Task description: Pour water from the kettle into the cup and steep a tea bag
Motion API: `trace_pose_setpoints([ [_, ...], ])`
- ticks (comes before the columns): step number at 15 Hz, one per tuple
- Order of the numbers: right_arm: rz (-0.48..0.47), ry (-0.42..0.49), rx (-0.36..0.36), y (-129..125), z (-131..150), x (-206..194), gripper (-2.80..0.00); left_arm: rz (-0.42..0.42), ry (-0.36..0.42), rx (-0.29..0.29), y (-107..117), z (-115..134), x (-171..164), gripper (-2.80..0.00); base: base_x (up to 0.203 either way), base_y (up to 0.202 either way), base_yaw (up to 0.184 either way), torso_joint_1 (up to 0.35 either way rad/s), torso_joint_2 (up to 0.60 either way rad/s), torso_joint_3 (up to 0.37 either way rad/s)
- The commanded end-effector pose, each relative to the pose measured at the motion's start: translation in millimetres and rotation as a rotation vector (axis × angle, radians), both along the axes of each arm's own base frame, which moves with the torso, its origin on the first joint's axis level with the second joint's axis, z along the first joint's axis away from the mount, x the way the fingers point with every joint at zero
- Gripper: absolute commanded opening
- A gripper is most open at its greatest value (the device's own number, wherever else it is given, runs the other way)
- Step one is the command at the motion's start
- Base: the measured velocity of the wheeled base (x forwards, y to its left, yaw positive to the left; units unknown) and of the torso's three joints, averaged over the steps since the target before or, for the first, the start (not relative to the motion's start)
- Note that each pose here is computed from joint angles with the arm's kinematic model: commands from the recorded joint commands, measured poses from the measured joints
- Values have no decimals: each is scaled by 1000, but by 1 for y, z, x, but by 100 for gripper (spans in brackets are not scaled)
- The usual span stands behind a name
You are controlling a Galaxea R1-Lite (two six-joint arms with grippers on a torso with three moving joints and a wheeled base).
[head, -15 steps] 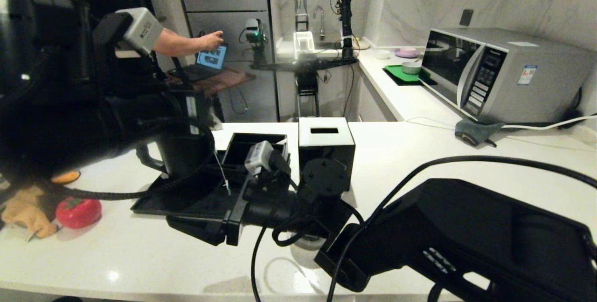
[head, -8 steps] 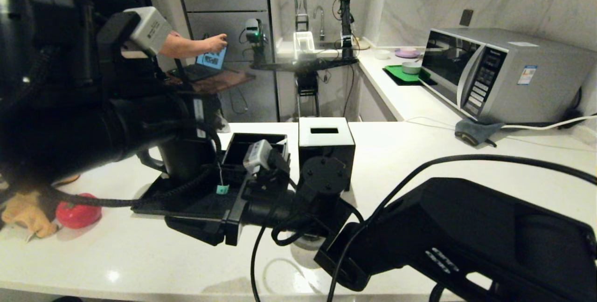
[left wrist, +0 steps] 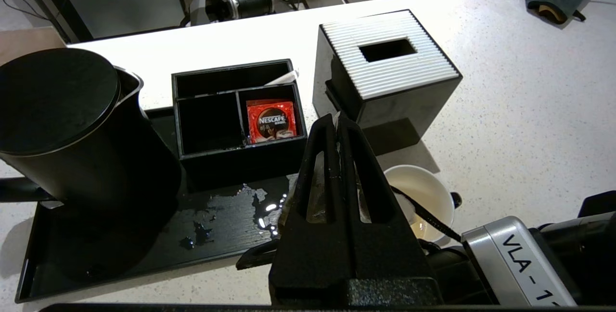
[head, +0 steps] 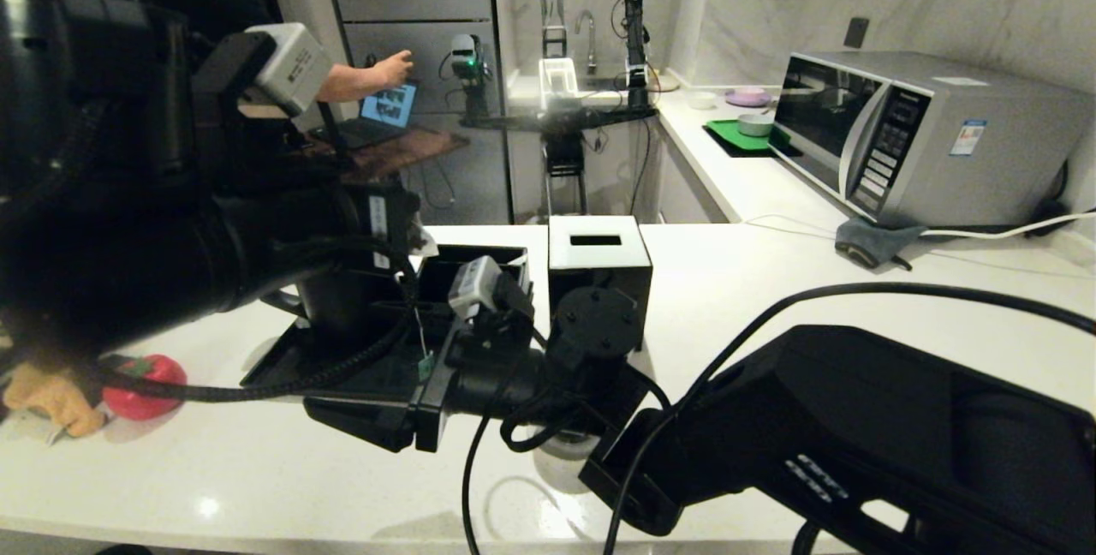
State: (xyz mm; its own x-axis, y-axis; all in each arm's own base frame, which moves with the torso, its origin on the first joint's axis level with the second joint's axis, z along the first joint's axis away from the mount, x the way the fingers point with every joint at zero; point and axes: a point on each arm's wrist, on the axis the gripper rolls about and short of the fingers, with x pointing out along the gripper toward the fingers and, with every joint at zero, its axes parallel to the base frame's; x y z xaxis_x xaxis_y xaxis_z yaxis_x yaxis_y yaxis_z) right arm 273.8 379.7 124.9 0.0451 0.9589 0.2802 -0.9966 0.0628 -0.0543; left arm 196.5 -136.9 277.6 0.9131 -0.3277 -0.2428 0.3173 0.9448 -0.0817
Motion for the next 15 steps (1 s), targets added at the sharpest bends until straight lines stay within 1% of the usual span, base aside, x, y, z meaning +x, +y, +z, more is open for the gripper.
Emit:
trace_pose_setpoints([
  [1,4,-7,8,-1,4,-1,0,4,-2,-2,0,0,0,-280,0,0,0,0,0,0],
  [6,5,-12,16,-2,10,-2,0,9,-11,2,2,2,0,-280,0,0,0,0,0,0],
  [10,6,-11,15,-2,10,-3,0,7,-14,2,3,3,-1,-280,0,0,0,0,0,0],
  [12,6,-11,15,-2,9,-3,0,8,-14,25,4,0,-1,-280,0,0,0,0,0,0],
  [15,4,-8,10,-3,8,-4,0,9,-8,33,4,-2,-1,-280,0,0,0,0,0,0],
])
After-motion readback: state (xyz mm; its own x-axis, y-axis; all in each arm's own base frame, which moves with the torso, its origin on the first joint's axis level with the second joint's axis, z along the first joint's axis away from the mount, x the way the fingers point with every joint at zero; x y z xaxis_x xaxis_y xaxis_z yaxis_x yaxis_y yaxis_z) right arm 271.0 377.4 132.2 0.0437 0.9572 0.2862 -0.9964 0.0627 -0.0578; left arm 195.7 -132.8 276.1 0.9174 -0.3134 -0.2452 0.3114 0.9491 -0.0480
